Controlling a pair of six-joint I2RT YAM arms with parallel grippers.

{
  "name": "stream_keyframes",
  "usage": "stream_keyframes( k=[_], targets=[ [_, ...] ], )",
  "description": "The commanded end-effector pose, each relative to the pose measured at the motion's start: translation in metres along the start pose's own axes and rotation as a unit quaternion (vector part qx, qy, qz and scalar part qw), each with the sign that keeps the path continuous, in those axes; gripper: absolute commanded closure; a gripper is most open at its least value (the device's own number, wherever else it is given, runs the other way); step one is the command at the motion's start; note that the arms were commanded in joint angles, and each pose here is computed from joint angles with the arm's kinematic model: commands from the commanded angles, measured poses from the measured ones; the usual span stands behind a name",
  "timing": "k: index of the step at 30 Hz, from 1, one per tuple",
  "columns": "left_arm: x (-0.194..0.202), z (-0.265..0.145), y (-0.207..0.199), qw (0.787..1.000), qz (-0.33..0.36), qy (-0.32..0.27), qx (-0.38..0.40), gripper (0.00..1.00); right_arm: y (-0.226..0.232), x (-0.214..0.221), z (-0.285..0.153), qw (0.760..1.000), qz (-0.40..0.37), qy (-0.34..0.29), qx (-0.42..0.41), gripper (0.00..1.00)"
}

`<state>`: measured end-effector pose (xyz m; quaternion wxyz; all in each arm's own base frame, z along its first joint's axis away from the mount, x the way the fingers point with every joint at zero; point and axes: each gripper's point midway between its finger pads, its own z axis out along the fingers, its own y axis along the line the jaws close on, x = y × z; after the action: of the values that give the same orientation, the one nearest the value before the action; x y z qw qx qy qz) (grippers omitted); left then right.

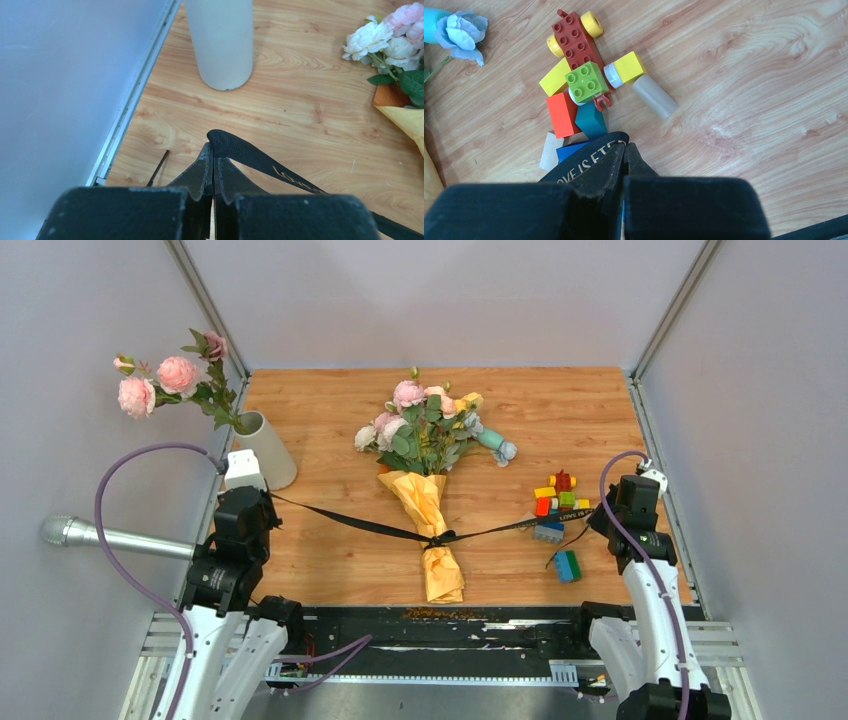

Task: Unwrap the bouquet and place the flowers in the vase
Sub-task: Untie the ribbon from the wrapping paper.

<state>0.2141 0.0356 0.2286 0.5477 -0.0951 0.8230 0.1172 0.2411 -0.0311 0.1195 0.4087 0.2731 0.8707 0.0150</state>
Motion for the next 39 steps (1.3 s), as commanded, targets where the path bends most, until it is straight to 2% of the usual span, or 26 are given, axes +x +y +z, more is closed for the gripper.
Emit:
stream_keyframes(
  k=[1,16,39],
  targets=[
    [-0.008,-0.002,0.014,0.999,-0.007,-0.019,-0.034,1.0,-0.002,-0.01,0.003,1.0,0.017,-0.022,0.007,1.0],
    [-0.021,-0.013,0.035,0.996,-0.009,-0.034,-0.082,1.0,-0.005,-0.033,-0.002,0.999,0.025,-0.041,0.019,1.0],
    [-0.057,-0.056,0.061,0.992,-0.024,-0.079,-0.101,1.0,-0.012,-0.064,-0.022,0.997,0.043,-0.065,0.016,1.0]
  ],
)
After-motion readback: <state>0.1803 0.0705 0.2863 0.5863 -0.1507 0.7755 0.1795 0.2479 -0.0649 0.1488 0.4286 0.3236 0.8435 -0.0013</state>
